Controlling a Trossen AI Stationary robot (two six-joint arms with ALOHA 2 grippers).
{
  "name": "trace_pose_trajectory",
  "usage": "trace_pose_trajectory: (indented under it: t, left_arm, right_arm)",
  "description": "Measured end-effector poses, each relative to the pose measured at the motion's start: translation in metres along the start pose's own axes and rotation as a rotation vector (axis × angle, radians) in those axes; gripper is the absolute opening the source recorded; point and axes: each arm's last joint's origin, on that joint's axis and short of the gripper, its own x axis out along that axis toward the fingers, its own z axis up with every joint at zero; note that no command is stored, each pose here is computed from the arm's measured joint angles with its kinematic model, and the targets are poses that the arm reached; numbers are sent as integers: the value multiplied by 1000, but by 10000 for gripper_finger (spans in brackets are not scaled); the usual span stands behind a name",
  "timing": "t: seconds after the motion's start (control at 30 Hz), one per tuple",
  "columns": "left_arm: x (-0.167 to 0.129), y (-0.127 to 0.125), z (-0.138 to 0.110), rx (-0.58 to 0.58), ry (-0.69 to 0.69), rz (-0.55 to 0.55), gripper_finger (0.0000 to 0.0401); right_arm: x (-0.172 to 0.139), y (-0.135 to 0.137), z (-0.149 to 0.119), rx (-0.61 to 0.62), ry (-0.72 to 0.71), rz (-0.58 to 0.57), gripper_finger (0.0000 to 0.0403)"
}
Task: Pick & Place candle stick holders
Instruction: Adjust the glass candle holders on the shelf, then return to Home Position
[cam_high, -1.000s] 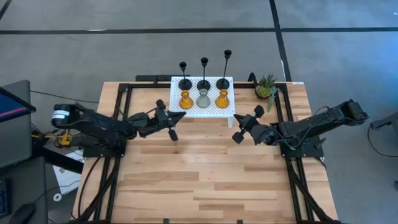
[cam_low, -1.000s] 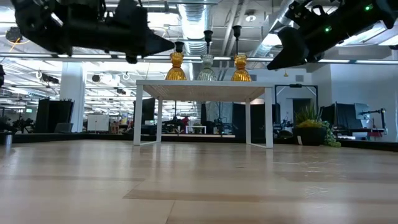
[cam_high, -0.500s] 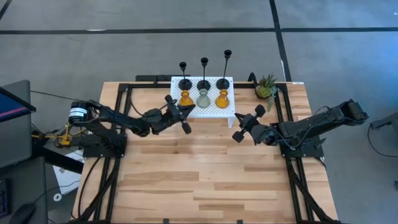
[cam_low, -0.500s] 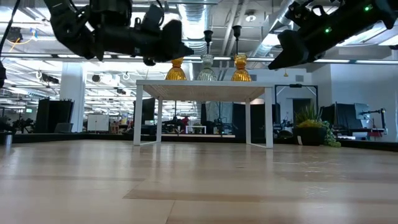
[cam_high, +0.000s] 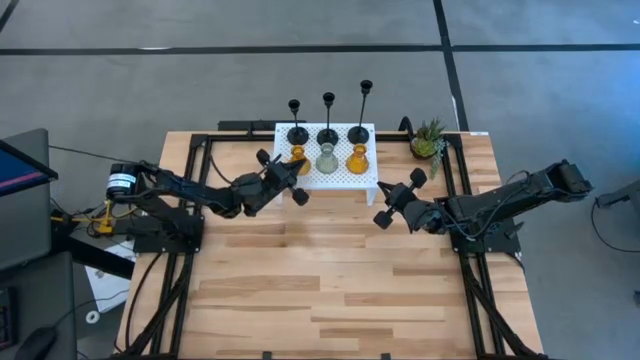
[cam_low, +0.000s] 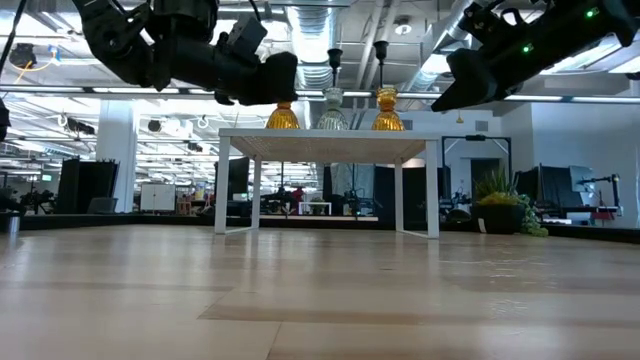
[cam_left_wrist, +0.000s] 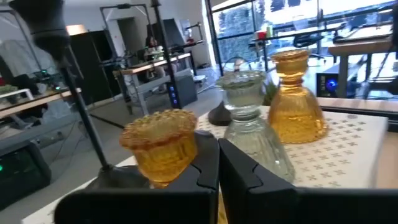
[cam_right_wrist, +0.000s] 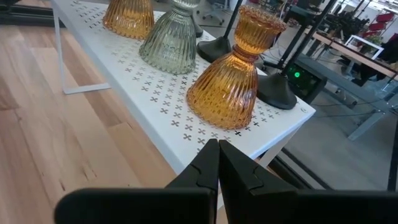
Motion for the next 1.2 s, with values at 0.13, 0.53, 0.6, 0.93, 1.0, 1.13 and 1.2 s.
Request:
trace_pose_trajectory:
  t: [0.13, 0.53, 0.6, 0.93, 1.0, 1.13, 1.2]
  left_arm:
    - [0, 0, 0, 2, 2, 7, 2]
    - [0, 1, -1, 6, 19, 56, 2]
    - [-1, 1, -1, 8, 23, 61, 2]
    - [-16, -19, 2, 32, 22, -46, 3]
    - [-26, -31, 5, 96, 13, -112, 3]
    - [-51, -37, 22, 219, 4, -177, 3]
    - [-62, -28, 29, 221, 5, -184, 3]
  right_arm:
    - [0, 0, 0, 0, 0, 0, 0]
    - [0, 0, 0, -2, 0, 0, 0]
    - [0, 0, 0, -2, 0, 0, 0]
    - [0, 0, 0, -16, 3, 3, 0]
    - [0, 1, -1, -41, 12, 39, 0]
    - [2, 3, -2, -43, 28, 150, 0]
    - [4, 2, -2, -37, 37, 189, 0]
